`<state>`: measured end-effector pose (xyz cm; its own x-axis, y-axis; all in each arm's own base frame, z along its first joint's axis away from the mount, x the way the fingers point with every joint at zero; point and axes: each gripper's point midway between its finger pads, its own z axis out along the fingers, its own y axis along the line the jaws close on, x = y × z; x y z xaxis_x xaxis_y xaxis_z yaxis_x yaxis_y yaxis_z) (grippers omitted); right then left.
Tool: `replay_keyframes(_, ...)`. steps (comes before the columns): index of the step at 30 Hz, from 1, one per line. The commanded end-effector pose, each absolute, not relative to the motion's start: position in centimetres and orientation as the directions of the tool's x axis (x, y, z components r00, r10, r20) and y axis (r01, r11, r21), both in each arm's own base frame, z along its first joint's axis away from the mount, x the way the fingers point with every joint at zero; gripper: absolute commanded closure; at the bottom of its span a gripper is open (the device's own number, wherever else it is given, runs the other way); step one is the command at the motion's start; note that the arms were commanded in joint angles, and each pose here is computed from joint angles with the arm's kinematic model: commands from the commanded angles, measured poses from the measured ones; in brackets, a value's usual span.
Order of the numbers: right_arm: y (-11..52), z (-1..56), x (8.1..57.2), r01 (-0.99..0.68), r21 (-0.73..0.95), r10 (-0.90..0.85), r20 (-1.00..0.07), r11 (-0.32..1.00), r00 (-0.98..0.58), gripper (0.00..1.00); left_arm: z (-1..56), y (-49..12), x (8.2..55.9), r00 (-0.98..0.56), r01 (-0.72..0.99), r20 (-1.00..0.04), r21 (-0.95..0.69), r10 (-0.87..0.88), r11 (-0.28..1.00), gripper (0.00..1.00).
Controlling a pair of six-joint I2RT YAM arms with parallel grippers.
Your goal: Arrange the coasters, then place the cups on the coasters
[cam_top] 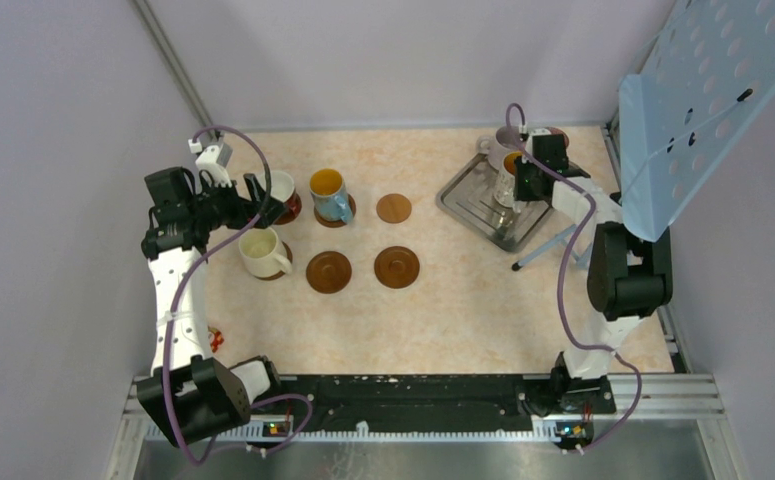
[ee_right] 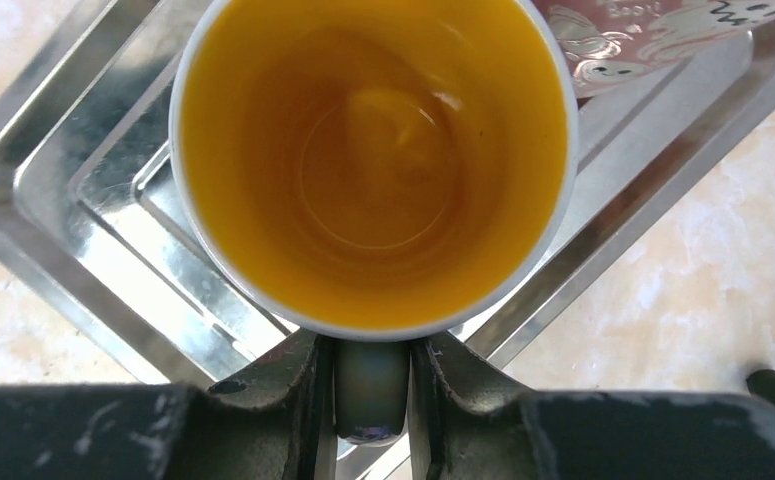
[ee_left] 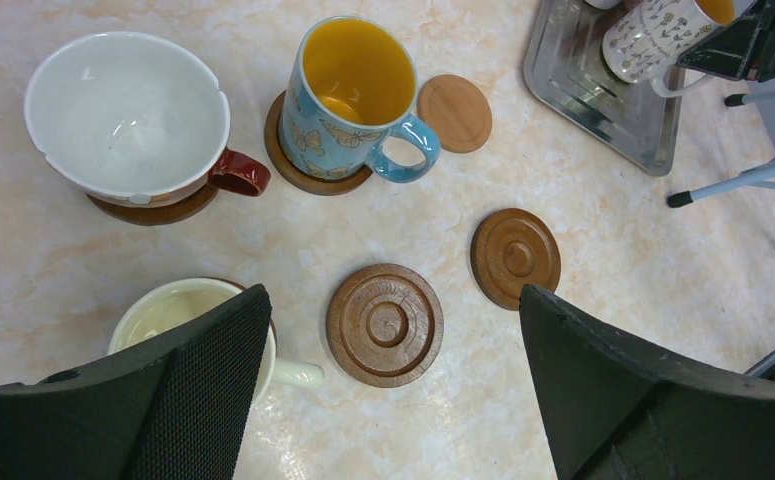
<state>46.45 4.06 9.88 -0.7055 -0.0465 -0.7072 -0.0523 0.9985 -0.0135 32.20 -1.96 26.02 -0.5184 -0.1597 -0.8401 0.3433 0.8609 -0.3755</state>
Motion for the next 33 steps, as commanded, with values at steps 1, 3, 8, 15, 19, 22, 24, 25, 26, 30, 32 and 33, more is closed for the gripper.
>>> replay_keyframes(1, 5.7, 18.1, 48.3, -0.143, 0.036, -0.043, -0.857, 0.989, -0.513, 1.00, 27.4, -1.9, 32.2, -0.469, 0.367, -0.871, -0.341, -0.145, 0.865, 0.01)
replay_keyframes(3, 6.1, 18.7, 48.1, -0.164, 0.047, -0.043, -0.863, 0.985, -0.503, 1.00, 27.4, -1.9, 32.3, -0.469, 0.367, -0.871, -0.341, -0.145, 0.865, 0.01)
replay_keyframes(8, 6.9, 19.8, 47.8, -0.206, 0.067, -0.039, -0.880, 0.976, -0.474, 1.00, 27.3, -1.8, 32.3, -0.471, 0.364, -0.870, -0.343, -0.146, 0.866, 0.01)
replay_keyframes(15, 11.0, 22.0, 46.0, -0.380, 0.072, -0.109, -0.895, 0.922, -0.433, 1.00, 27.4, -1.9, 32.4, -0.473, 0.364, -0.868, -0.349, -0.151, 0.864, 0.01)
replay_keyframes(19, 15.4, 23.6, 43.7, -0.469, 0.058, -0.157, -0.900, 0.881, -0.407, 1.00, 27.3, -1.9, 32.4, -0.476, 0.362, -0.865, -0.358, -0.159, 0.861, 0.01)
replay_keyframes(22, 18.9, 24.5, 41.8, -0.517, 0.062, -0.173, -0.902, 0.854, -0.394, 1.00, 27.2, -1.9, 32.4, -0.478, 0.361, -0.864, -0.360, -0.160, 0.860, 0.01)
replay_keyframes(24, 21.4, 24.5, 40.5, -0.546, 0.063, -0.193, -0.897, 0.835, -0.398, 1.00, 27.3, -1.9, 32.3, -0.477, 0.360, -0.864, -0.359, -0.160, 0.861, 0.01)
replay_keyframes(25, 22.8, 24.5, 39.8, -0.566, 0.061, -0.206, -0.895, 0.822, -0.395, 1.00, 27.3, -1.9, 32.3, -0.476, 0.359, -0.865, -0.358, -0.160, 0.862, 0.01)
replay_keyframes(26, 24.2, 24.6, 39.1, -0.589, 0.057, -0.221, -0.895, 0.806, -0.389, 1.00, 27.3, -1.9, 32.3, -0.475, 0.358, -0.865, -0.357, -0.161, 0.863, 0.01)
replay_keyframes(30, 30.0, 25.1, 36.0, -0.662, 0.097, -0.232, -0.891, 0.743, -0.390, 1.00, 27.4, -1.9, 32.2, -0.473, 0.355, -0.866, -0.355, -0.161, 0.865, 0.01)
replay_keyframes(32, 32.5, 25.1, 34.6, -0.698, 0.115, -0.245, -0.886, 0.707, -0.395, 1.00, 27.5, -1.8, 32.1, -0.471, 0.352, -0.867, -0.351, -0.160, 0.868, 0.01)
replay_keyframes(33, 33.6, 25.0, 33.9, -0.714, 0.123, -0.253, -0.882, 0.689, -0.397, 1.00, 27.5, -1.8, 32.1, -0.471, 0.351, -0.868, -0.350, -0.160, 0.869, 0.01)
